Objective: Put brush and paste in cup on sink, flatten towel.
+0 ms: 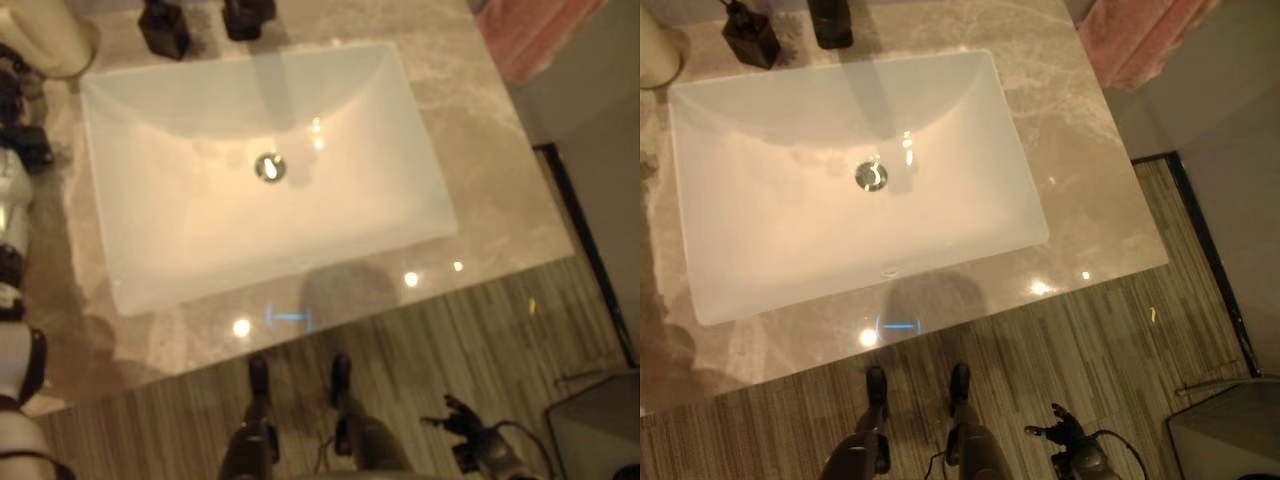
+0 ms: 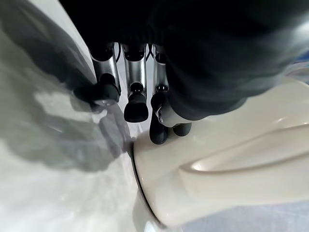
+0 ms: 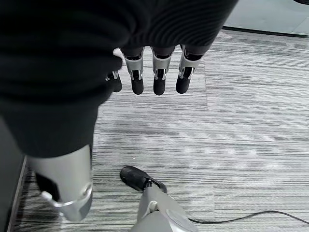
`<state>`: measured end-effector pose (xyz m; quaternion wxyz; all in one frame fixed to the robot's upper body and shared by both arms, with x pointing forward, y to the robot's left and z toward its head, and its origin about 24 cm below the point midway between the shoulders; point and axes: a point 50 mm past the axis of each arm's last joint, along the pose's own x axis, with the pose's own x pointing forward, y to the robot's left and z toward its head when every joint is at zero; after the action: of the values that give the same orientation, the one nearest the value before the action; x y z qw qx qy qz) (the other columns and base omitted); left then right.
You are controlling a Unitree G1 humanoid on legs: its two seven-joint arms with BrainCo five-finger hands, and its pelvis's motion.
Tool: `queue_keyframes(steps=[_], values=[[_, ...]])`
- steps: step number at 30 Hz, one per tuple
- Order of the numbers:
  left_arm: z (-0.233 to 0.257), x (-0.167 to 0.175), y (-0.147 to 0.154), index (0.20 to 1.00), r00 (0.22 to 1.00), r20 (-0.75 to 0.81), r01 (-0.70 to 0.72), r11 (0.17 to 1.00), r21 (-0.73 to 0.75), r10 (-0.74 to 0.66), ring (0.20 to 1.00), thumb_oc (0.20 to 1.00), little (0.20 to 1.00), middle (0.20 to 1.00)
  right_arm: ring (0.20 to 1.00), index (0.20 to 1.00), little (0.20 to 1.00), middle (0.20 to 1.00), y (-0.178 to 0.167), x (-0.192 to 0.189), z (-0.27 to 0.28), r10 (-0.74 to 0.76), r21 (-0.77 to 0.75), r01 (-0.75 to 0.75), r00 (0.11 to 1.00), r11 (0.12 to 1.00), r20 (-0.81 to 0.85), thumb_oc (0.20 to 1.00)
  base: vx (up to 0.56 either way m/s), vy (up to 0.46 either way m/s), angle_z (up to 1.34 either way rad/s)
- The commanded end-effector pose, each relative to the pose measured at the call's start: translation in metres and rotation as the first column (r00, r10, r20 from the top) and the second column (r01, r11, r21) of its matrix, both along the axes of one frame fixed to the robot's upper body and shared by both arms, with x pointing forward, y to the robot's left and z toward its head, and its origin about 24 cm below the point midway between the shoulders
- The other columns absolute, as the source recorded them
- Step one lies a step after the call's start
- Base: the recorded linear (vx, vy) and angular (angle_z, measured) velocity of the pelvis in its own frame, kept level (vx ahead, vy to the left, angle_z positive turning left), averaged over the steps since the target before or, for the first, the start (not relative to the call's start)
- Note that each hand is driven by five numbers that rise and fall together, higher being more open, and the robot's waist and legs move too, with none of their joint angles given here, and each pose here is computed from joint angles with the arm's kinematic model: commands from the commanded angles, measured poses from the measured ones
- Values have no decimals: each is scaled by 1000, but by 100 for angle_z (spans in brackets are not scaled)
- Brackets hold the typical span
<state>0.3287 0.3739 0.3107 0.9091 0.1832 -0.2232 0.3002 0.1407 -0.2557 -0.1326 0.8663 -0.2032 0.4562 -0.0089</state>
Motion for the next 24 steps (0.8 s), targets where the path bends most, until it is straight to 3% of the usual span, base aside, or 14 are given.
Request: queue_keyframes(steps=[1,11,24], values=[[20,-12,18,200,995,4,-102,994,42,102,200,200,200,200,1000,1000,1000,1000,-40,-11,12,-15,-85,14,1000,996,-11,1000,20,1,-5],[33,3,-2,200,999,15,-44,997,66,43,200,200,200,200,1000,1000,1000,1000,-39,-37,0,-97,-53,92,991,994,-88,1000,0,0,0],[28,23,-33,200,998,7,59,995,77,-60,200,200,200,200,1000,1000,1000,1000,-34,-19,6,-62,-44,61,998,997,-30,1000,0,0,0]])
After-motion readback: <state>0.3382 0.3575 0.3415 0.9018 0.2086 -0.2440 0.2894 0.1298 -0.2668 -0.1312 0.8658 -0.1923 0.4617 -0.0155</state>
